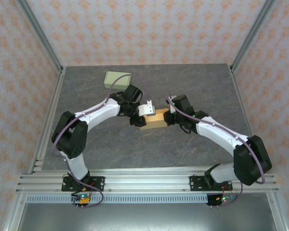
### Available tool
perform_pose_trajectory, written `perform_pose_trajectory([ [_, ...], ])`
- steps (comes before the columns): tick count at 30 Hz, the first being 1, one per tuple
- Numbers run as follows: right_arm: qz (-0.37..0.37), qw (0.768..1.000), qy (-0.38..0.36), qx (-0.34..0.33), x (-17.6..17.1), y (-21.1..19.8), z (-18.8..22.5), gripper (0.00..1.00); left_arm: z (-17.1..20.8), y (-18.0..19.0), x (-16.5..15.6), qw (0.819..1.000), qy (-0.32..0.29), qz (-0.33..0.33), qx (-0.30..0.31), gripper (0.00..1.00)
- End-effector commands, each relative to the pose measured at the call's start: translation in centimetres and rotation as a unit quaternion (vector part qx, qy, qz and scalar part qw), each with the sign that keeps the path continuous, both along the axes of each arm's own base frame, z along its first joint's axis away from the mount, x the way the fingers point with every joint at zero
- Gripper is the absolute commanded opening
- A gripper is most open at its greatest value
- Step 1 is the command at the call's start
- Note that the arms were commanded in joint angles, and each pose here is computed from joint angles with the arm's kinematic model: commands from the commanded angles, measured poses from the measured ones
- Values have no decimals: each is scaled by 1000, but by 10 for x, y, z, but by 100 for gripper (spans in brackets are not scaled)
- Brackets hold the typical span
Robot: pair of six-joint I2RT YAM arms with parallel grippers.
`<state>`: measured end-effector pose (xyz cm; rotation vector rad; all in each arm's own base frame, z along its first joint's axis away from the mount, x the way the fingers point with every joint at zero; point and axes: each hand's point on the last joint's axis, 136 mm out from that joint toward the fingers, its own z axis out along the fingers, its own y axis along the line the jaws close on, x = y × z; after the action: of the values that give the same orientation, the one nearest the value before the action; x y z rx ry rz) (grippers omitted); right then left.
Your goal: Fold the paper box
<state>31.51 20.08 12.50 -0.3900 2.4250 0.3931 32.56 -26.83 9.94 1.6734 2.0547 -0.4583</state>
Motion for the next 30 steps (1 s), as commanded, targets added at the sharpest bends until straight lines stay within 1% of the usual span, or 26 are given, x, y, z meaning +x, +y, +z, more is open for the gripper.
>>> perform_pose_trajectory([
  [1,-22,999,-21,-28,8,-7,11,22,-27,11,-8,999,30,-2,44,41],
  [2,-22,999,-21,-33,8,-9,12,27,-27,11,-8,999,29,-2,45,41],
  [5,-19,999,-25,-39,7,-11,17,32,-28,11,-8,998,30,-4,47,41],
  [9,-20,999,-29,-35,10,-9,21,32,-30,10,-8,998,32,-6,50,41],
  [13,-26,998,-32,-39,15,-9,22,28,-31,9,-8,998,32,-8,50,41],
  [14,-25,998,-31,-39,16,-8,22,26,-31,9,-8,998,31,-7,51,41],
  [16,-26,999,-29,-37,17,-6,21,19,-32,10,-8,998,32,-7,54,41],
  [21,-34,999,-14,-36,19,-5,12,10,-32,11,-6,998,30,-5,55,41],
  [25,-40,999,-9,-37,19,-6,5,7,-33,10,-6,998,31,-3,55,41],
  [30,-50,998,0,-24,19,-3,0,2,-32,8,-4,998,33,2,54,41],
])
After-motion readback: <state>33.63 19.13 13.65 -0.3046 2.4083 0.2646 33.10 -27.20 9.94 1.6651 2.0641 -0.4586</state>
